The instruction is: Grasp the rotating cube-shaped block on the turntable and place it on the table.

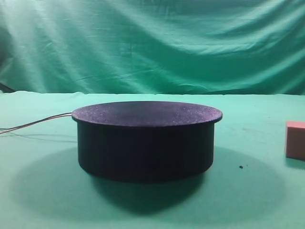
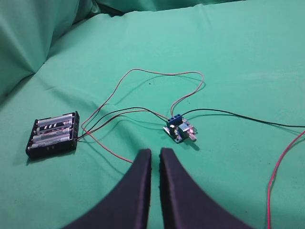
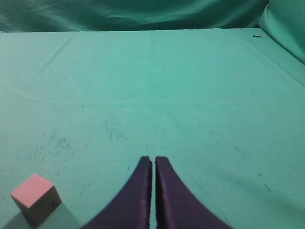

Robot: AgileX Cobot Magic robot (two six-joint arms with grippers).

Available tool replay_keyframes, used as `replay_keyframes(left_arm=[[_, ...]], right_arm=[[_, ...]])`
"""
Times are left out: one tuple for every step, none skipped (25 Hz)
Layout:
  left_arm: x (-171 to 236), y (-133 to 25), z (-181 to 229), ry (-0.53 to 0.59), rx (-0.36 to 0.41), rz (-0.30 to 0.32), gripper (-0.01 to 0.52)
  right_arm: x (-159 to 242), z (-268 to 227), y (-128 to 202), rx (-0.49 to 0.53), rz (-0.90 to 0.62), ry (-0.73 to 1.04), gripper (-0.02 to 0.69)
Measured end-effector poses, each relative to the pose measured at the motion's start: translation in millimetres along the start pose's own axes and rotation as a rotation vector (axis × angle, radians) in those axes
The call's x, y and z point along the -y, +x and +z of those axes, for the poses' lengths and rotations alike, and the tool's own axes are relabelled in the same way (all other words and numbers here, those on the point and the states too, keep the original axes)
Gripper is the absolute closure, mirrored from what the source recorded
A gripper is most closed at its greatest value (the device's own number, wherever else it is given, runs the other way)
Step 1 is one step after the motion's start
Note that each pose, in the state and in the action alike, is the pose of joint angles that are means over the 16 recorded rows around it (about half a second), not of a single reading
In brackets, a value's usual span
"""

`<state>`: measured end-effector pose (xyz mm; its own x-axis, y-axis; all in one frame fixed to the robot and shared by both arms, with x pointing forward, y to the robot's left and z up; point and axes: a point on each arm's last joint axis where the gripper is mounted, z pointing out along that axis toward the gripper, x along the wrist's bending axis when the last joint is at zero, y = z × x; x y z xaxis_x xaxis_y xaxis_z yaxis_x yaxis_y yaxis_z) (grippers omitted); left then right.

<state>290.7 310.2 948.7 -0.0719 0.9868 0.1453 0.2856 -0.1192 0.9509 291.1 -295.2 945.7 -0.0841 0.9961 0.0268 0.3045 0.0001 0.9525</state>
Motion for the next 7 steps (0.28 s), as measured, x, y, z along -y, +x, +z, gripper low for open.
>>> replay_keyframes(left_arm=[[0.0, 0.0, 0.0, 0.000, 0.000, 0.000, 0.514], [0.0, 0.0, 0.0, 0.000, 0.000, 0.000, 0.514], [0.0, 0.0, 0.0, 0.000, 0.000, 0.000, 0.514], [0.0, 0.0, 0.0, 0.000, 0.000, 0.000, 0.514], [0.0, 0.0, 0.0, 0.000, 0.000, 0.000, 0.514], [0.0, 0.0, 0.0, 0.000, 0.000, 0.000, 0.514], [0.0, 0.0, 0.0, 0.000, 0.000, 0.000, 0.514]], right_arm=[[0.3, 0.0, 0.0, 0.000, 0.000, 0.003, 0.665], [0.4, 0.0, 0.0, 0.000, -0.001, 0.005, 0.665], [0.5, 0.0, 0.0, 0.000, -0.002, 0.006, 0.665], [0.6, 0.0, 0.0, 0.000, -0.002, 0.006, 0.665], [0.6, 0.0, 0.0, 0.000, -0.003, 0.006, 0.665], [0.6, 0.0, 0.0, 0.000, -0.003, 0.006, 0.665], [0.6, 0.0, 0.0, 0.000, -0.003, 0.007, 0.665]])
